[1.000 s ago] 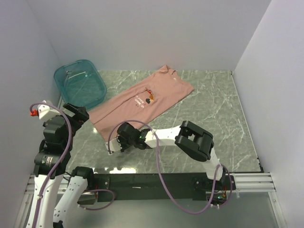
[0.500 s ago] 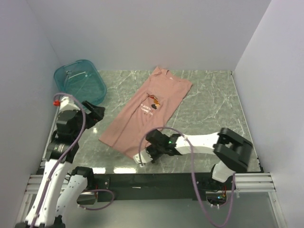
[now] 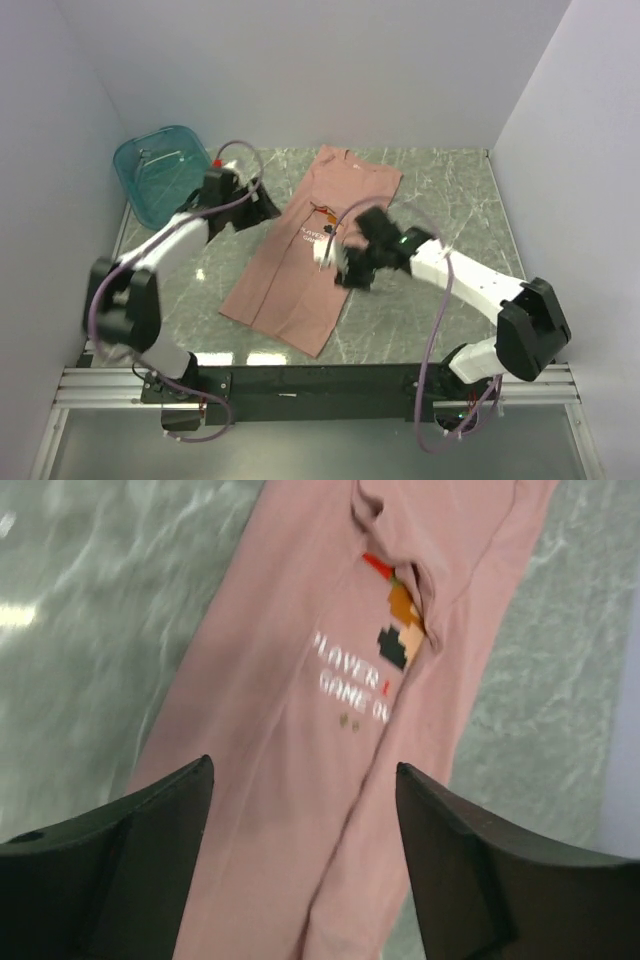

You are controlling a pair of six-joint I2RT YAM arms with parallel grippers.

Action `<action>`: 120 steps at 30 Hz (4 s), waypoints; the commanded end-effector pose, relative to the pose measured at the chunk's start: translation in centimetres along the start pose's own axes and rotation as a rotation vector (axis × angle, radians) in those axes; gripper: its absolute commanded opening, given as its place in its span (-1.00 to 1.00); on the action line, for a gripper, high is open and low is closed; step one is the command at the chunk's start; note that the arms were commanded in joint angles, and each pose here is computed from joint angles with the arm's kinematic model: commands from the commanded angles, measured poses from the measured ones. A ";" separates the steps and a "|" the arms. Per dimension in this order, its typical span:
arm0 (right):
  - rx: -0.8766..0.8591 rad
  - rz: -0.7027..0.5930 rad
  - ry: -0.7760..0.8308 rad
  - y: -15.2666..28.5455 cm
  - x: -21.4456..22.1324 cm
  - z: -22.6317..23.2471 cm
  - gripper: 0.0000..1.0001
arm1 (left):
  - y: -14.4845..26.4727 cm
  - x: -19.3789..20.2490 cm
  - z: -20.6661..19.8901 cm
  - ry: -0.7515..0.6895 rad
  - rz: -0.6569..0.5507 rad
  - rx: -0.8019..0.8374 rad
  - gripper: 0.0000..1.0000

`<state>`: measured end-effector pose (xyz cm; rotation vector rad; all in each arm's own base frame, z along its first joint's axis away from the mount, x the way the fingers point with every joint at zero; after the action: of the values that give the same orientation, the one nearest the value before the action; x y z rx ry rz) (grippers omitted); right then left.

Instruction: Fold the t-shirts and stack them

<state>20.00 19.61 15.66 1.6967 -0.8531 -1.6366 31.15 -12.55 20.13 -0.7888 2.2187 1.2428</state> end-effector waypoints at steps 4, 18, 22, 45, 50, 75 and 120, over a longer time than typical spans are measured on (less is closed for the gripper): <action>0.174 -0.296 -0.542 8.4 0.6 -7.1 0.22 | -10.4 -4.4 -0.3 -0.182 0.071 -0.045 0.44; 0.280 -0.480 -0.944 11.4 6.3 -10.2 0.18 | -21.5 -6.5 0.6 -0.228 0.168 -0.046 0.07; 0.279 -0.489 -0.976 11.5 6.9 -10.8 0.18 | -22.5 -4.7 0.6 -0.222 0.253 0.025 -0.07; 0.355 -0.387 -1.221 9.8 8.9 -14.4 0.17 | -11.1 -3.2 7.9 0.194 0.053 -0.319 -0.67; 0.189 -0.364 -1.208 7.9 7.8 -15.1 0.17 | -8.8 -6.7 4.2 0.080 -0.059 -0.064 -0.05; 0.141 -0.112 -1.707 -7.7 5.8 -20.3 -0.06 | 17.1 1.0 -0.3 -0.061 -0.519 -0.070 0.75; 0.135 -0.123 -1.067 9.2 10.6 -11.8 0.04 | 2.3 15.4 -4.5 0.040 0.246 0.180 0.51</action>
<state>32.98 5.39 17.65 0.7342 -1.3264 -2.7115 17.81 -17.82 13.50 -0.2774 2.3684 1.1813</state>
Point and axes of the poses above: each gripper's point midway between its finger pads, its own y axis back along the fingers, its own z axis along the line the jaws close on, x = y × z, the point moved 9 cm from there along y, back along the fingers, and after that the axes turned 11 degrees about -y, right-handed, at the moved point
